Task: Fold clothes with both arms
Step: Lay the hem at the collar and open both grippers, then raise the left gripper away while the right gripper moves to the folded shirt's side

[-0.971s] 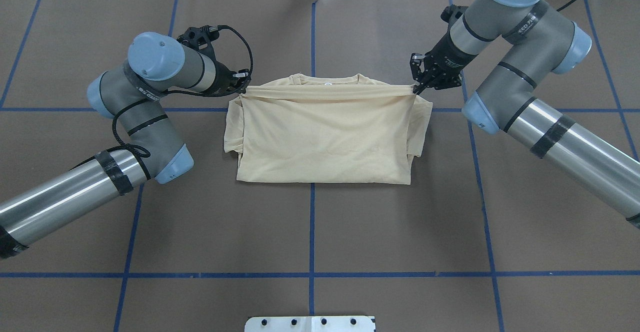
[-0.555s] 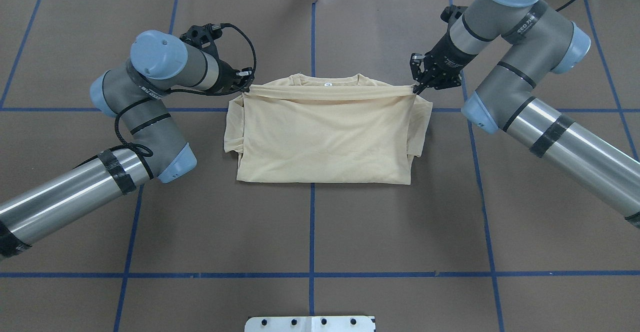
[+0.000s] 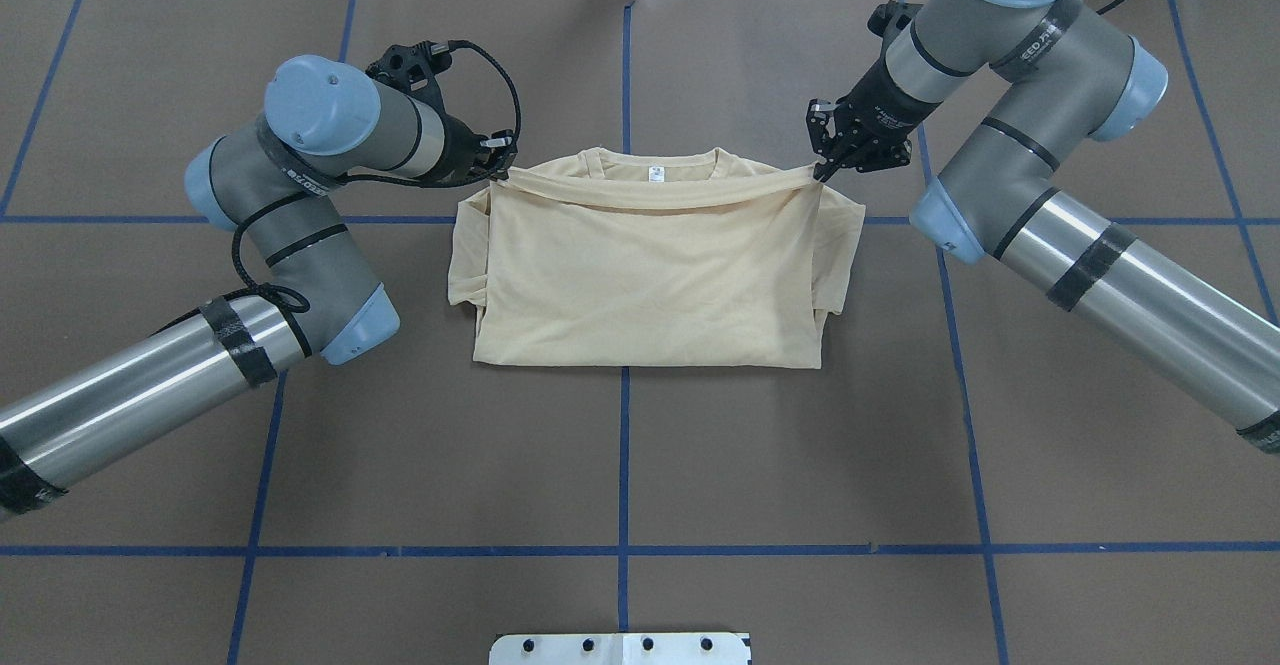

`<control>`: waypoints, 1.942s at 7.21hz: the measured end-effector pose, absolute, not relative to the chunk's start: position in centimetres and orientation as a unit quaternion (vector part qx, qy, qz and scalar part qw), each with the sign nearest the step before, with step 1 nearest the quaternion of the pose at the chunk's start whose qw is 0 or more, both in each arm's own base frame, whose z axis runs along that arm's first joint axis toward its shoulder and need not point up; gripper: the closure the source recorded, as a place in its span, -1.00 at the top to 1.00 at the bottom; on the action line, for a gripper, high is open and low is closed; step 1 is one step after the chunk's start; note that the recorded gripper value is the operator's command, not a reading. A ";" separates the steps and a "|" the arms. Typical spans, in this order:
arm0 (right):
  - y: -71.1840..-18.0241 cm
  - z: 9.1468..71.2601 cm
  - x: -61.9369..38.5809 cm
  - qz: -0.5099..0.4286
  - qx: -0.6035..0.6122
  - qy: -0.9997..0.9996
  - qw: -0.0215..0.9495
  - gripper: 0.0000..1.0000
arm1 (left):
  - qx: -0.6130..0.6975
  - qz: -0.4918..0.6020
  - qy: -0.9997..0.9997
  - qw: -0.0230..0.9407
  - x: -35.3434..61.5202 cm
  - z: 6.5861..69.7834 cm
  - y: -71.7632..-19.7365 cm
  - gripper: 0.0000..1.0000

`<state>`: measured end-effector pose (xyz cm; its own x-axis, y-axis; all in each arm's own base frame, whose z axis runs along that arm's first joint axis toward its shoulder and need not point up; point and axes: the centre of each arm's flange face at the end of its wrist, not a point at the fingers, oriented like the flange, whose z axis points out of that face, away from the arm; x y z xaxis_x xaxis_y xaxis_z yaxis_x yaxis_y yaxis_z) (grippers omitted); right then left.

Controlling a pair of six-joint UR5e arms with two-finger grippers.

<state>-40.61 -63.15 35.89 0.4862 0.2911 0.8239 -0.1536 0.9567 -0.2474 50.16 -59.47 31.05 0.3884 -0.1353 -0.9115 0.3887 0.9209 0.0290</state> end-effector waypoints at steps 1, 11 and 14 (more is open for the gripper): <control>-62.9 36.0 -41.4 0.134 -0.055 -0.482 0.864 1.00 | 0.121 -0.159 0.531 0.823 50.1 30.8 -59.4 1.00; -47.8 34.4 -42.9 0.138 -0.036 -0.511 0.848 0.99 | 0.151 -0.162 0.556 0.801 43.0 28.1 -56.1 1.00; -44.1 36.3 -46.3 0.138 -0.039 -0.491 0.860 0.99 | 0.149 -0.164 0.551 0.804 43.0 28.2 -56.1 1.00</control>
